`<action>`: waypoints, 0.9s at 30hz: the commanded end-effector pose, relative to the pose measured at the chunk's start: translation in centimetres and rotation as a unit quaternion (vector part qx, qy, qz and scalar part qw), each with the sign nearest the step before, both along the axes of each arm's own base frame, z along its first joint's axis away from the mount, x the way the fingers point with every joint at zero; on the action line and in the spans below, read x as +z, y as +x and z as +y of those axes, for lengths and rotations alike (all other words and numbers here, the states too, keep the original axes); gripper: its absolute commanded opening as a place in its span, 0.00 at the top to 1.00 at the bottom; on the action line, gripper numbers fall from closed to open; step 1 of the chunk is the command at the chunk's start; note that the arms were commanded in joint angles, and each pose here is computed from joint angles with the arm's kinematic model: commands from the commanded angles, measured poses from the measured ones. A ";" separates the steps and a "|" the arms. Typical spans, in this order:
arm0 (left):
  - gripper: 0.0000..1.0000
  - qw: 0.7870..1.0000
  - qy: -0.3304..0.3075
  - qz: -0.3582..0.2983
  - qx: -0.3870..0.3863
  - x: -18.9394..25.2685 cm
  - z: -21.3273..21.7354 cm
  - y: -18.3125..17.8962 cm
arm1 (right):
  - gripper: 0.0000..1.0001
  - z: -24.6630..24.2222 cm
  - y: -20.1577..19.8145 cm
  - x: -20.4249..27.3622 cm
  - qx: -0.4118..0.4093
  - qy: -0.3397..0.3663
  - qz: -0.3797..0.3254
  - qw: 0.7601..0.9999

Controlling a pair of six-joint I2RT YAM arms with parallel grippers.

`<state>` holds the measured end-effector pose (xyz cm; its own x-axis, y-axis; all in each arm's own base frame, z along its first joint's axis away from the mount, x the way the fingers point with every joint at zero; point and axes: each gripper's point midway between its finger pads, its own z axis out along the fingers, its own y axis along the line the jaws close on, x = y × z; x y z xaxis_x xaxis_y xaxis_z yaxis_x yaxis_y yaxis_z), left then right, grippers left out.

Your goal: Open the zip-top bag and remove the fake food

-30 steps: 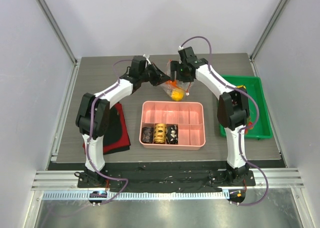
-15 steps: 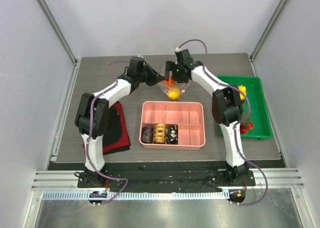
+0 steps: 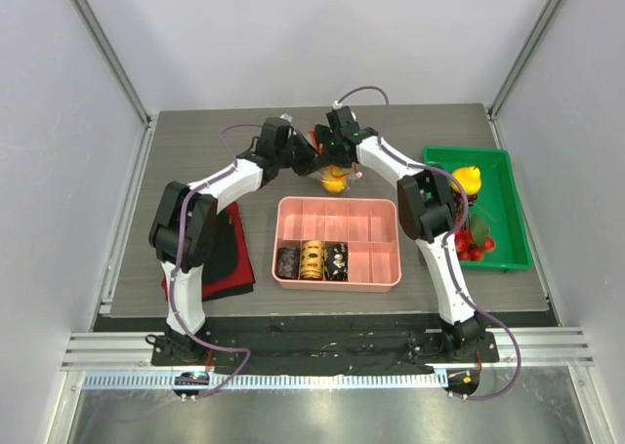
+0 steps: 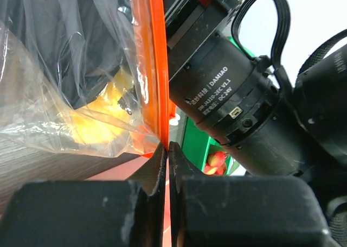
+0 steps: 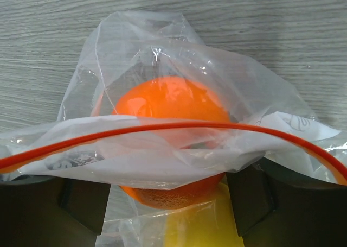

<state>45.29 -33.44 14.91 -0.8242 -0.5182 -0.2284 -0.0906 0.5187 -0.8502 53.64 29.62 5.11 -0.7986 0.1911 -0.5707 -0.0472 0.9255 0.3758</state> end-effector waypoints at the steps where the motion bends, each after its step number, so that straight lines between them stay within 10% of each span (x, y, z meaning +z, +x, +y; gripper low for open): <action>1: 1.00 0.998 -0.030 -0.042 -0.025 4.4 -0.1 -0.6 | 0.56 0.1 1.8 6.1 -0.005 0.008 -0.076 0.997; 11: 1.00 0.999 -0.024 -0.043 -0.007 4.6 2.0 0.5 | 0.89 -4.1 -3.1 12.8 0.021 -0.061 -0.092 0.994; 27: 1.00 0.998 -0.001 -0.061 -0.021 6.1 3.2 0.5 | 0.98 -3.7 -10.7 17.3 0.090 0.017 -0.042 0.995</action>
